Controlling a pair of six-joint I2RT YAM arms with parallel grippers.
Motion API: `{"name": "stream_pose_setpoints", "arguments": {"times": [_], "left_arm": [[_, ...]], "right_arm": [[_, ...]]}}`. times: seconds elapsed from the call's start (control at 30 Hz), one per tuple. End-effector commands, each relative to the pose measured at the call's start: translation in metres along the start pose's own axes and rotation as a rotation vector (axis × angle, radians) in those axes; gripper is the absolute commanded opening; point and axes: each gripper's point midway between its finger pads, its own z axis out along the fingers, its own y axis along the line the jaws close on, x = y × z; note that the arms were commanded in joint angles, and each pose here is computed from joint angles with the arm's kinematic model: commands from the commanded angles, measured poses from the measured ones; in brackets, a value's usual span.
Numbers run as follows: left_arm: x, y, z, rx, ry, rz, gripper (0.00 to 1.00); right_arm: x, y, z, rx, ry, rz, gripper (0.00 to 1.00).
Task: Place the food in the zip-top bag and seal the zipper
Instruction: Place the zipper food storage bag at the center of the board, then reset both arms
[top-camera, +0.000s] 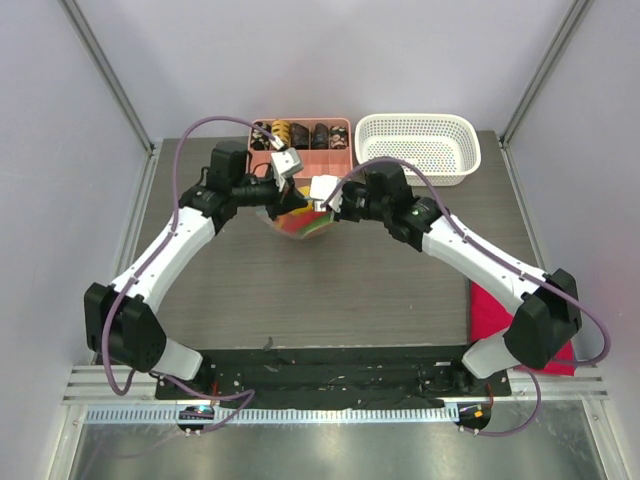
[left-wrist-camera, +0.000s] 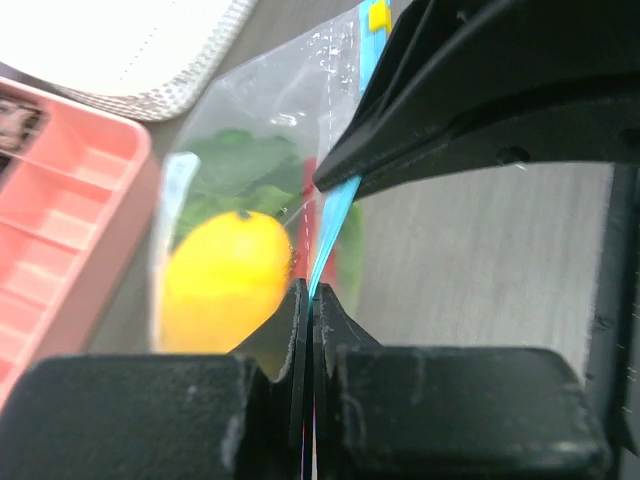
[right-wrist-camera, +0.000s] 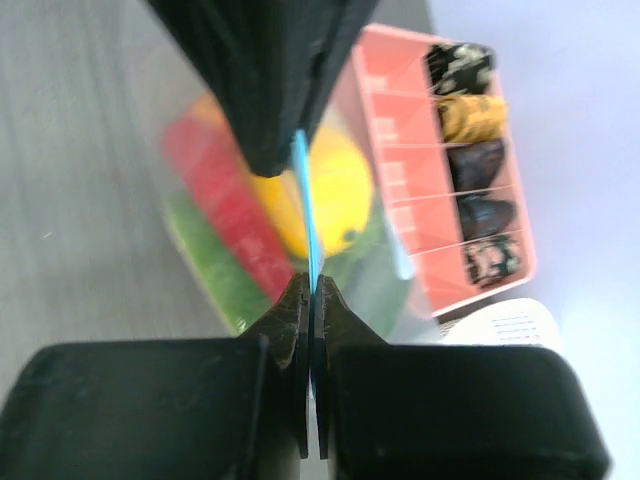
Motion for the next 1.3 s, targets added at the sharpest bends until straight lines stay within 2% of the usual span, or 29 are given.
{"name": "stream_pose_setpoints", "arguments": {"times": [0.0,0.1,0.13,0.17,0.2,0.23,0.27,0.37,0.4,0.47,0.53,0.57,0.63,0.73,0.77,0.87,0.97,1.07,1.17,1.27], "left_arm": [[0.034,-0.029,0.001,0.126,0.046,-0.1,0.0],[0.066,-0.053,-0.005,0.156,0.1,-0.143,0.01],[0.071,-0.06,-0.008,0.164,0.109,-0.15,0.08],[0.075,-0.069,-0.009,0.179,0.118,-0.158,0.15],[0.078,-0.08,-0.014,0.18,0.12,-0.158,0.37],[0.079,-0.085,-0.016,0.177,0.125,-0.157,0.48],[0.077,-0.092,-0.019,0.176,0.126,-0.154,0.66],[0.062,-0.093,-0.036,0.103,0.107,-0.135,0.88],[0.051,-0.09,-0.046,0.054,0.103,-0.116,0.91],[0.042,-0.09,-0.058,0.026,0.107,-0.103,0.98],[0.03,-0.091,-0.074,-0.012,0.105,-0.12,1.0],[0.022,-0.089,-0.08,-0.03,0.097,-0.119,1.0],[0.026,-0.087,-0.094,-0.077,0.129,-0.176,1.0],[0.027,-0.078,-0.109,-0.182,0.184,-0.284,1.0],[0.023,-0.066,-0.116,-0.25,0.202,-0.305,1.0],[0.026,-0.05,-0.13,-0.361,0.258,-0.422,1.0],[0.039,-0.036,-0.141,-0.475,0.32,-0.522,1.0],[0.057,-0.025,-0.154,-0.58,0.336,-0.618,1.0],[0.078,-0.025,-0.163,-0.656,0.383,-0.646,1.0],[0.105,-0.025,-0.172,-0.722,0.471,-0.659,1.0]], "right_arm": [[0.022,0.052,-0.018,-0.118,0.049,0.012,0.01],[0.033,0.094,-0.026,-0.214,0.074,0.053,0.01],[0.041,0.11,-0.028,-0.251,0.09,0.071,0.01],[0.041,0.12,-0.03,-0.275,0.094,0.082,0.01],[0.042,0.127,-0.033,-0.289,0.095,0.095,0.02],[0.047,0.138,-0.036,-0.314,0.103,0.105,0.05],[0.046,0.145,-0.038,-0.334,0.098,0.106,0.09],[0.038,0.156,-0.048,-0.365,0.063,0.123,0.3],[0.033,0.163,-0.053,-0.386,0.059,0.139,0.38],[0.02,0.171,-0.06,-0.417,0.033,0.154,0.41],[0.005,0.183,-0.07,-0.465,0.016,0.187,0.48],[0.0,0.186,-0.074,-0.48,0.01,0.193,0.55],[-0.016,0.18,-0.08,-0.454,0.003,0.259,0.6],[-0.028,0.141,-0.083,-0.296,0.036,0.416,0.72],[-0.031,0.129,-0.087,-0.261,0.029,0.466,0.81],[-0.027,0.081,-0.103,-0.118,0.013,0.683,0.96],[0.0,0.039,-0.121,0.057,0.031,0.859,1.0],[0.028,0.01,-0.144,0.243,0.027,0.968,1.0],[0.062,0.005,-0.17,0.401,0.067,1.045,1.0],[0.085,0.015,-0.184,0.468,0.104,1.107,1.0]]}}
